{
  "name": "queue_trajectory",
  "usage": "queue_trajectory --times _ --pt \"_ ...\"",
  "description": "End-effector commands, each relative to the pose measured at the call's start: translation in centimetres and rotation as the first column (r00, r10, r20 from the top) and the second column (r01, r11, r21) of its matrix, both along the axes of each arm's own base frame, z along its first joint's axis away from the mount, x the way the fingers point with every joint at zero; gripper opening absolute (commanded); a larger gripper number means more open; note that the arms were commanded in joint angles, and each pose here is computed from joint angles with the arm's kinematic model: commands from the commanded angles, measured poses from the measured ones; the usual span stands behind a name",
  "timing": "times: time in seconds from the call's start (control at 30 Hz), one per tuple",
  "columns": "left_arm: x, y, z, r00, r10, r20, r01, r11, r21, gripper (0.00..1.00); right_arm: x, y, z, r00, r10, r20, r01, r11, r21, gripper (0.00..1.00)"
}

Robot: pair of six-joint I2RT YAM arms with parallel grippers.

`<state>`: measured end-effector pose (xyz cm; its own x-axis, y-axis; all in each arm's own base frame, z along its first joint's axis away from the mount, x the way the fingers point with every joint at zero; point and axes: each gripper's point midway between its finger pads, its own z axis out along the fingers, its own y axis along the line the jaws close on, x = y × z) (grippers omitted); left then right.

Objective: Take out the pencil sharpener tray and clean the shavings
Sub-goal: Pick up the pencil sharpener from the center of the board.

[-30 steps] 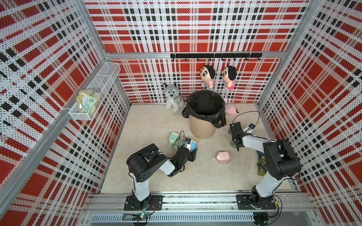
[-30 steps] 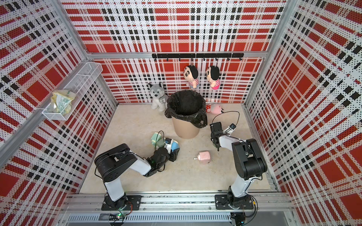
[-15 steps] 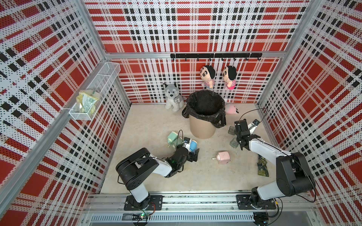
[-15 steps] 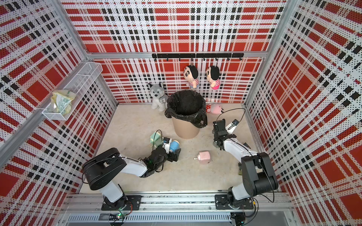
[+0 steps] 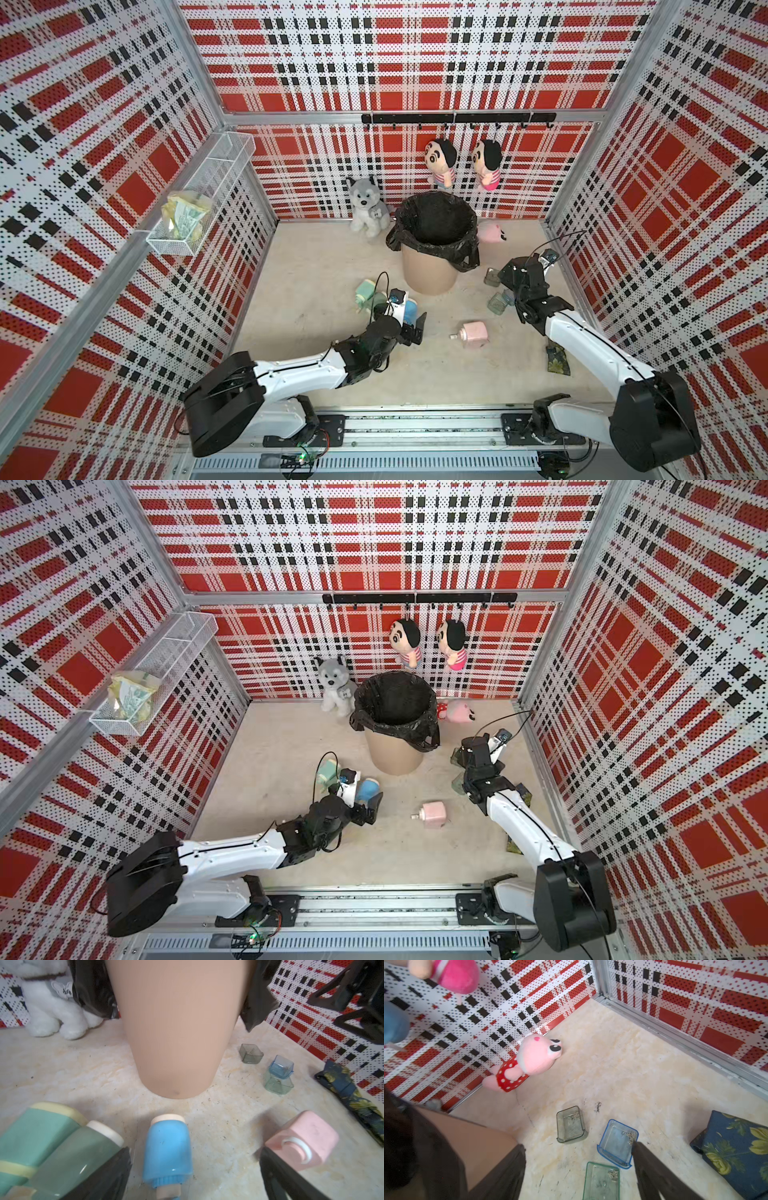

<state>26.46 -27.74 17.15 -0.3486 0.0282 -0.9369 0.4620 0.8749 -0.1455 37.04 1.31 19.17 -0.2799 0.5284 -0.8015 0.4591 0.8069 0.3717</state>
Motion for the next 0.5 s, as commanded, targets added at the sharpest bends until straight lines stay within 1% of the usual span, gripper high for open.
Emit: queue_trajectory --times 0.0,0.07,0.17,0.27,0.33,0.47 --pt "-1.2 -0.9 1.2 0.998 -0.054 -0.016 0.055 0.996 0.065 0.98 -0.9 1.7 1.0 0.993 0.115 0.016 -0.115 0.993 0.015 0.83" --pt "-2.0 -2.8 1.4 0.988 -0.148 -0.042 0.15 0.987 0.051 0.98 -1.6 1.9 1.3 0.99 0.138 0.02 -0.139 0.99 0.022 0.84" --pt "-3.2 -6.1 0.9 0.958 -0.275 -0.082 0.28 0.959 0.051 0.98 -2.6 2.3 1.9 0.984 0.172 0.041 -0.174 0.984 0.041 0.84" --pt "-3.5 -8.6 -0.4 0.931 -0.345 -0.115 0.354 0.932 0.07 0.98 -3.3 3.0 2.5 0.974 0.216 0.064 -0.22 0.973 0.065 0.84" --pt "-3.4 -9.8 -1.0 0.92 -0.372 -0.127 0.383 0.921 0.076 0.98 -3.7 3.4 2.8 0.967 0.245 0.073 -0.25 0.965 0.076 0.84" --pt "-3.4 -12.4 -1.9 0.886 -0.437 -0.153 0.451 0.89 0.069 0.98 -4.6 3.7 2.8 0.958 0.279 0.066 -0.284 0.956 0.076 0.85"
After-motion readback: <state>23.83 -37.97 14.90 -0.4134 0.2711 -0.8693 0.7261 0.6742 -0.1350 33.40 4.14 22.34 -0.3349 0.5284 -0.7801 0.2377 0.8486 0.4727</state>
